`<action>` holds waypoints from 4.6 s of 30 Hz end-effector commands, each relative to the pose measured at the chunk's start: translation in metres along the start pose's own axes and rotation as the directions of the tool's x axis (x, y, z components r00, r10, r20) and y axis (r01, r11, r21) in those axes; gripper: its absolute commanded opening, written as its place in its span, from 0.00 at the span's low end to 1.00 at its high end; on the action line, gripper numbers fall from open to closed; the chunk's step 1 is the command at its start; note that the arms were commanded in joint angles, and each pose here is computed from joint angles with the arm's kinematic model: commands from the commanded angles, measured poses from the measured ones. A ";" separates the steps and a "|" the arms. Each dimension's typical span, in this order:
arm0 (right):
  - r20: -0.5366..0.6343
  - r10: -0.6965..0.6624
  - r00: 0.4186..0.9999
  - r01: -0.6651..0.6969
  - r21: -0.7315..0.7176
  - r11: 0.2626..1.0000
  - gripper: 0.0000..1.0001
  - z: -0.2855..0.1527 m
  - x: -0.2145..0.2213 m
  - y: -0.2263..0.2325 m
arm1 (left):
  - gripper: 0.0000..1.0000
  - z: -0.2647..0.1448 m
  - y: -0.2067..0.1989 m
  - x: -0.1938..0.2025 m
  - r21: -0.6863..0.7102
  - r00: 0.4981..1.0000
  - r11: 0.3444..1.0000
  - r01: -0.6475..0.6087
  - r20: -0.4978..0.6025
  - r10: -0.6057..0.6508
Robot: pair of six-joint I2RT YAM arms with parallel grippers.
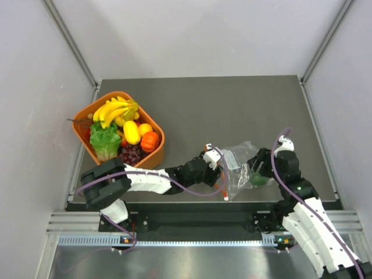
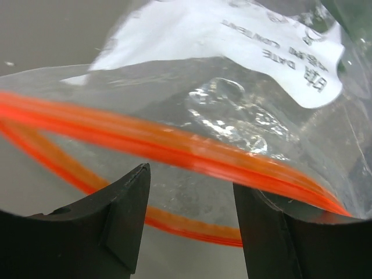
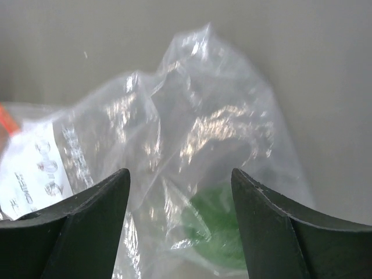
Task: Open the zip-top bag and remove the fake food
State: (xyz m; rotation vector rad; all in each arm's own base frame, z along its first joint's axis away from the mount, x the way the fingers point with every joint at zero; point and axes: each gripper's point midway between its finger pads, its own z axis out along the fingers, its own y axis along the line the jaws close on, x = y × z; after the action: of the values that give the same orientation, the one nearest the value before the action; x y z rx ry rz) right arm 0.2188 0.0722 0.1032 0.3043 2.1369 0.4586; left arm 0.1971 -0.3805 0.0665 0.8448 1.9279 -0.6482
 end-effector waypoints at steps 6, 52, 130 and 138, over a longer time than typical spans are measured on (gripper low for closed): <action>-0.049 -0.032 0.998 0.039 0.135 0.990 0.70 -0.008 0.016 0.006 | 0.63 -0.010 0.038 -0.051 -0.070 0.986 0.996 0.064 0.160 -0.052; 0.051 -0.030 0.998 0.025 0.091 0.995 0.79 -0.010 -0.004 0.047 | 0.78 -0.002 -0.028 0.015 0.091 0.989 0.996 -0.025 0.147 0.011; -0.223 0.046 0.974 -0.038 0.039 0.998 0.69 -0.023 0.089 0.032 | 0.70 -0.015 -0.013 -0.038 0.070 0.919 0.995 0.071 0.383 -0.092; -0.254 0.050 0.966 -0.045 0.025 0.999 0.09 -0.014 0.106 0.036 | 0.70 -0.019 -0.070 -0.014 0.389 0.922 0.921 0.032 0.345 -0.177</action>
State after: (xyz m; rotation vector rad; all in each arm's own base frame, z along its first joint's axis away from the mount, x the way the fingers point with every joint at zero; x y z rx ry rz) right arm 0.1495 0.1327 0.0504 0.3335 2.3887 0.4975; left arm 0.1651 -0.4001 0.0763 0.7402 1.6351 -0.9767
